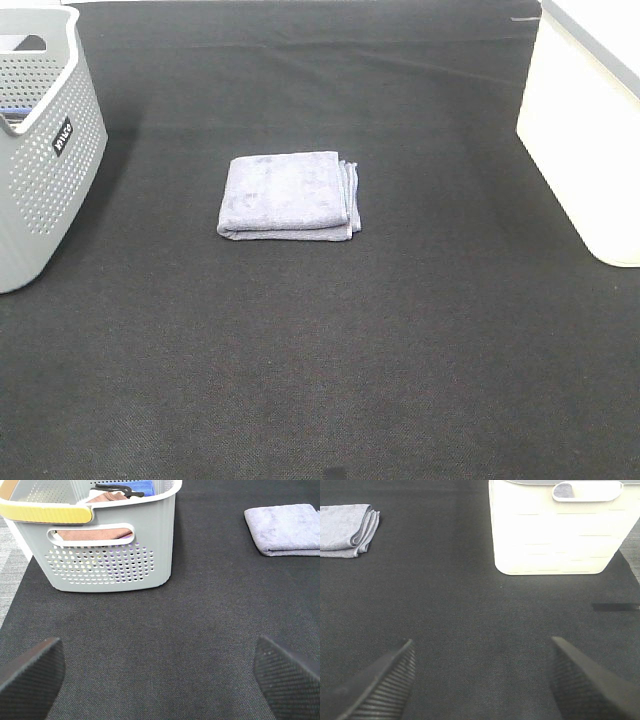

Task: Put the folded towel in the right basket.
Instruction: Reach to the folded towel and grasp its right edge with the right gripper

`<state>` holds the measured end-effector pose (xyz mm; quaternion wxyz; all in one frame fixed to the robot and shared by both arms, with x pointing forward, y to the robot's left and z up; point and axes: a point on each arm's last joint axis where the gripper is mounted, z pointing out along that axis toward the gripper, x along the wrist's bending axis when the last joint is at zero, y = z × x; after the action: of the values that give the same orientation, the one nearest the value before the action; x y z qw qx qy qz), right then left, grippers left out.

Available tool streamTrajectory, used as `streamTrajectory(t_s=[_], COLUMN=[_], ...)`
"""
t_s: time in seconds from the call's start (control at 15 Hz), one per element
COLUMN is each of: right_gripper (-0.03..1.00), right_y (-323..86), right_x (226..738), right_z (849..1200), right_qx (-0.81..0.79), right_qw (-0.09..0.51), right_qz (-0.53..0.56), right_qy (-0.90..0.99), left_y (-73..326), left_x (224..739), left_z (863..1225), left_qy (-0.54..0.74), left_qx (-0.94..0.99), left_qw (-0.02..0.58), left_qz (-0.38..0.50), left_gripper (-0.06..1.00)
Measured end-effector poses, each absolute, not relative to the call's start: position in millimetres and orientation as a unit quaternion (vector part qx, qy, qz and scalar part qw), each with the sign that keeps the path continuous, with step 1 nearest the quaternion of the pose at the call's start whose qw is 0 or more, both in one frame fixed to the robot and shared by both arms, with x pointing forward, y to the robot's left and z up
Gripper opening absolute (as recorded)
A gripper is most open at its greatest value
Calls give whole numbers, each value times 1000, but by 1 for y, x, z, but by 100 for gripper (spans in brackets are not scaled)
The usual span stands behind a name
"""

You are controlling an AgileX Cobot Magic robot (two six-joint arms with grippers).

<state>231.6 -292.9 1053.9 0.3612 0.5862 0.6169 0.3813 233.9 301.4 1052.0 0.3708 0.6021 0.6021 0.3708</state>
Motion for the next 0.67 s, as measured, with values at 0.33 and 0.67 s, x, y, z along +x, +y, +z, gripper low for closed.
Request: streamTrajectory(t_s=[0.33, 0.67], right_gripper=[70, 70], right_y=[-293, -293], right_x=[232, 232], right_z=[1054, 1054], right_qx=[586, 586], right_qw=[361, 361], right_qz=[381, 381], right_qy=[617, 617], left_y=[301, 301], left_x=[234, 234], left_z=[1052, 1052], left_qy=[602, 602], left_qx=[602, 602], left_qw=[371, 371], left_qz=[371, 371], left_gripper=[97, 97])
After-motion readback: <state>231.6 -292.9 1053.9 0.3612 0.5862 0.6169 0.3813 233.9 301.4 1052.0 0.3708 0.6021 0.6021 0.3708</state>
